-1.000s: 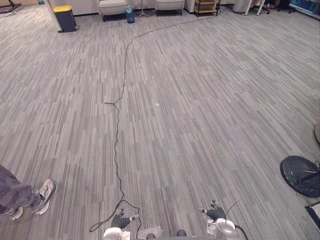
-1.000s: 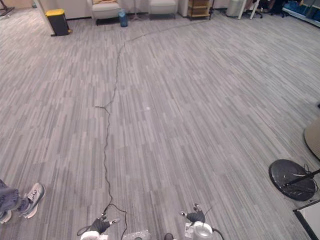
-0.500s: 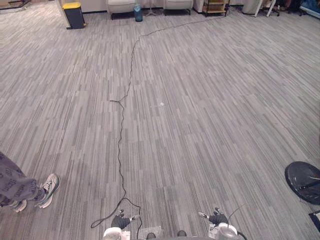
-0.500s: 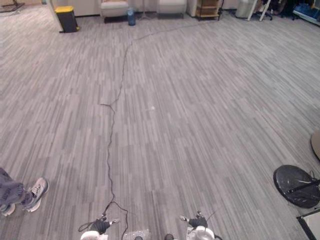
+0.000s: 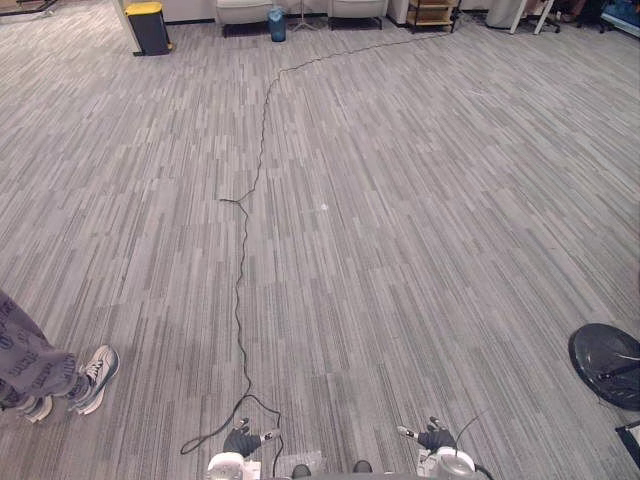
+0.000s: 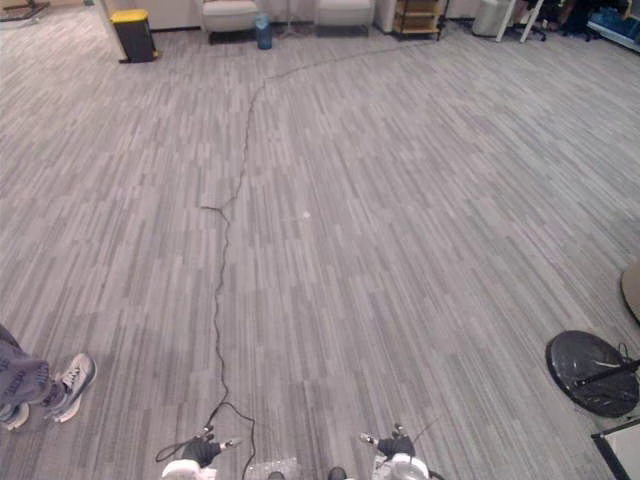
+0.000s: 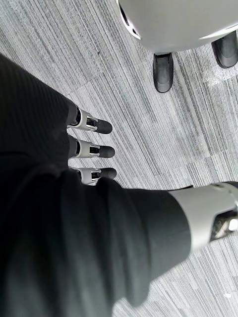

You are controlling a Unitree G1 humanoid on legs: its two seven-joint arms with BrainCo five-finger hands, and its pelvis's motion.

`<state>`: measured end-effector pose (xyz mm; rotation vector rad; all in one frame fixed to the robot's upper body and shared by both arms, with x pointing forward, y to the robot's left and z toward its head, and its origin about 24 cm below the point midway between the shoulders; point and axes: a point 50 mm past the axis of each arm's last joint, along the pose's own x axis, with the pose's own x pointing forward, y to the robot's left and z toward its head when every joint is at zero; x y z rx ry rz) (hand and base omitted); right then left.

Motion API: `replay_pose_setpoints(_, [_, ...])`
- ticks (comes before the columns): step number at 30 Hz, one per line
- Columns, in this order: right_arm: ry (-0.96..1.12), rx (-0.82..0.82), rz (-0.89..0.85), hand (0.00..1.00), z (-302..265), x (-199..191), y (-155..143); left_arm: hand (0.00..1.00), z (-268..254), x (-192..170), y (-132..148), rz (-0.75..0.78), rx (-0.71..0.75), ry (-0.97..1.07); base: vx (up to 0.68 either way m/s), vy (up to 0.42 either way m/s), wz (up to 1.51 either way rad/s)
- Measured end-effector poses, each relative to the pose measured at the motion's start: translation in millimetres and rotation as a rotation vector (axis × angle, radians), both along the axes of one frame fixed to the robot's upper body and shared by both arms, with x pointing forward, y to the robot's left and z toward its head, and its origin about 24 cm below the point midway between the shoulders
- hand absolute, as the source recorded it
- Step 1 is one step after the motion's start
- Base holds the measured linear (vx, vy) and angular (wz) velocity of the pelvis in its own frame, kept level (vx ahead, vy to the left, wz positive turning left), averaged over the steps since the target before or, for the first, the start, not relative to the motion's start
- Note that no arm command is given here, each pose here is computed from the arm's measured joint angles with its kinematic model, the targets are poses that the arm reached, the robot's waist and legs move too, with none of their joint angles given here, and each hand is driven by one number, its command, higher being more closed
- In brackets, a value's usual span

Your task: Pick up cushions and gather them together orderly.

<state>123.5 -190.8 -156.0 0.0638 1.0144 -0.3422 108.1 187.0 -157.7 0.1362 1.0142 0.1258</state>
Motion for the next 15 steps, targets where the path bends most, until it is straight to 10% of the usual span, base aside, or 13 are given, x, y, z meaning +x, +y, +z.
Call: replay_pose_setpoints(15, [0.001,0.009,-0.016,0.0,-0.2,-1.0,-2.0,0.0,0.6,4.1,-0.4,-0.011,-0.002,0.003,0.0,-0.002,-0.01])
